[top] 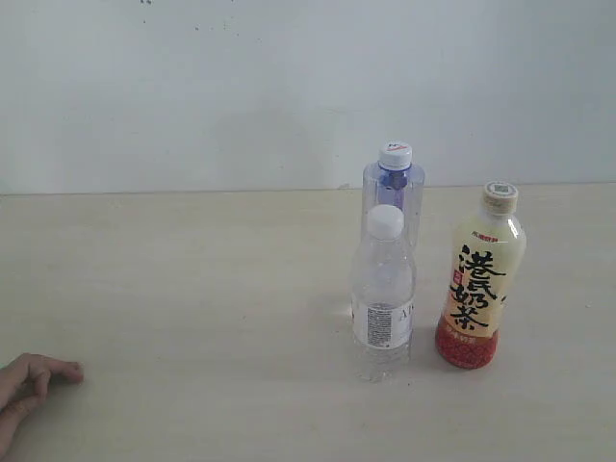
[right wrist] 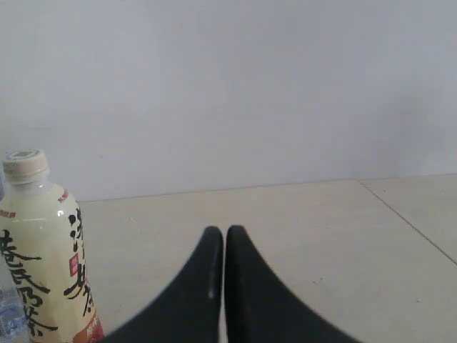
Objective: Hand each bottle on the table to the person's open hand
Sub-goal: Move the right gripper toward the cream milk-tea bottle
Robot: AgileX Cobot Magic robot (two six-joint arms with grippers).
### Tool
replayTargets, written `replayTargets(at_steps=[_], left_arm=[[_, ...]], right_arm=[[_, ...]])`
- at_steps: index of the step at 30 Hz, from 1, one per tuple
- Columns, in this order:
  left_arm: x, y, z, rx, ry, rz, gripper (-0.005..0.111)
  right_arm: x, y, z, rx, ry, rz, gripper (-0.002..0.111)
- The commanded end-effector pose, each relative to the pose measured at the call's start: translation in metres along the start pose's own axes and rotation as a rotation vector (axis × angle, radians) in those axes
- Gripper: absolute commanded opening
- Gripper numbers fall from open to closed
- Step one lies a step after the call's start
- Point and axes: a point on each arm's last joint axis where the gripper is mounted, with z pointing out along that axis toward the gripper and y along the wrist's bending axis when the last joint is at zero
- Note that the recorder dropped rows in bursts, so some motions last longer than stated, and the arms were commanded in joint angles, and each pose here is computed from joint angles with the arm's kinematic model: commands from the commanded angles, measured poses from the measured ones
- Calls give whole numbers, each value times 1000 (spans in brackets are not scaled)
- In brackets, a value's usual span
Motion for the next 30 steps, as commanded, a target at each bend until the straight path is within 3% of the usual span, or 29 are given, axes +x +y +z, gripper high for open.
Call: replayTargets(at_steps=[1, 16, 21, 27, 30], left_arm=[[-2, 0, 0, -1, -9, 5, 4], [-2, 0, 0, -1, -9, 5, 4], [-2, 0, 0, -1, -9, 5, 4], [-2, 0, 0, -1, -9, 5, 4], [-2, 0, 0, -1, -9, 5, 4]], right_arm=[[-1, 0, 0, -4, -6, -6, 1], [-1, 0, 0, -4, -6, -6, 1], [-13, 1, -1, -16, -140, 2, 1], [-21, 1, -2, -49, -225, 293, 1], [-19, 1, -2, -48, -204, 323, 1]])
